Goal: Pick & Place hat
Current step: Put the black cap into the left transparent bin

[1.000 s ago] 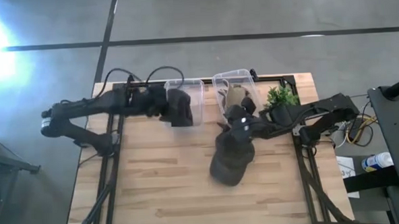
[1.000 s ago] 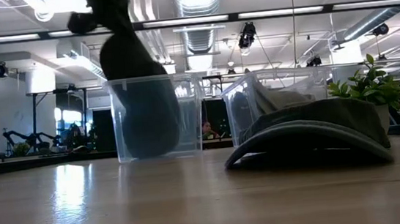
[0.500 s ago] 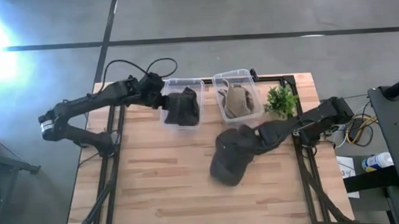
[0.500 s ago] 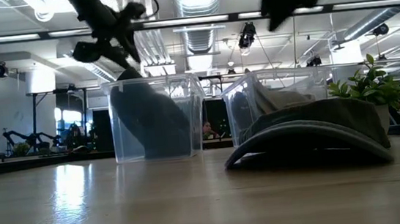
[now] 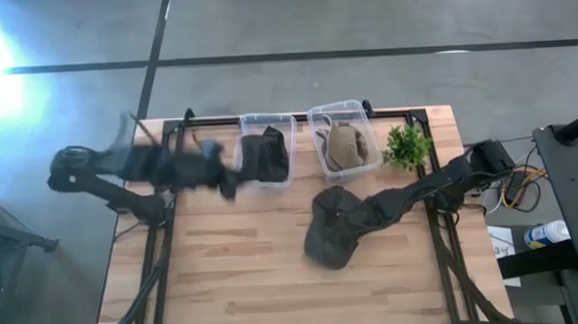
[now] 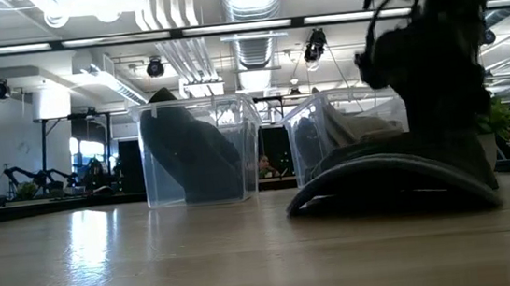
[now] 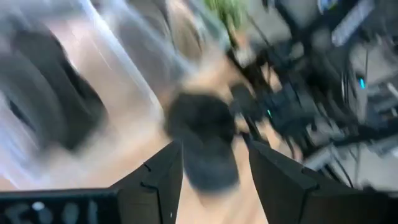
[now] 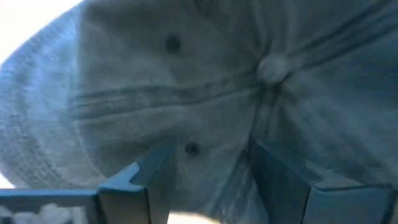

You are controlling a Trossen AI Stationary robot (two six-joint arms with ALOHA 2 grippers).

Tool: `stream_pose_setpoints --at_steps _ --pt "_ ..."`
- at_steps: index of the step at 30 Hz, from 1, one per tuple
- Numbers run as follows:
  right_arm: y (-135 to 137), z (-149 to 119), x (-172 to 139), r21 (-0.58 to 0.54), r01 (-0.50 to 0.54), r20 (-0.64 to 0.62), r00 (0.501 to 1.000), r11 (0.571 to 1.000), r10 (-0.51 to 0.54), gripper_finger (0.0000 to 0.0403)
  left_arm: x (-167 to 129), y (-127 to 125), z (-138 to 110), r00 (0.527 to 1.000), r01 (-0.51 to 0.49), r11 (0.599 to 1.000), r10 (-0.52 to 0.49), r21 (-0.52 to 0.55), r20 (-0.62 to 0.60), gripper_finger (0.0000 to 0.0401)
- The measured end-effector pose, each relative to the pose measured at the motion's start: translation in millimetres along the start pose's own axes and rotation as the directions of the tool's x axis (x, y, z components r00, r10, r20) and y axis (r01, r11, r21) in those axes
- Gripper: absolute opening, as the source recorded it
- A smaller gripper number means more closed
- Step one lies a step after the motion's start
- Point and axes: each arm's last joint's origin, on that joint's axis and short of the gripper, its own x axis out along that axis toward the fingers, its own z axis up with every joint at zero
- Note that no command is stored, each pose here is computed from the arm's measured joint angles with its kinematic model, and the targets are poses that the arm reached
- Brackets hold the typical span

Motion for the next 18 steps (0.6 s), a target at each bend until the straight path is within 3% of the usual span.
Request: stream_pose_setpoints --at_steps 6,10,14,18 --pt "-1.9 -11.3 27.1 0.108 -0.230 -0.008 0.973 0.967 0.232 0.0192 35.4 -27.6 -109.7 0.992 0.082 0.983 -0.097 -0.161 -0.086 0.0177" --pt "8.5 -5.5 31.8 0.163 -0.382 0.074 0.924 0.910 0.375 0.0192 69.6 -17.7 -178.1 0.981 0.085 0.923 -0.144 -0.375 -0.132 0.0177" --pt "10.0 1.2 45.0 0.230 -0.360 0.087 0.933 0.904 0.349 0.0192 99.1 -2.9 -228.9 0.968 0.082 0.832 -0.197 -0.548 -0.155 0.0177" --pt "21.1 9.0 56.9 0.254 -0.354 0.088 0.935 0.900 0.343 0.0192 125.5 3.6 -263.5 0.959 0.083 0.766 -0.235 -0.638 -0.157 0.0177"
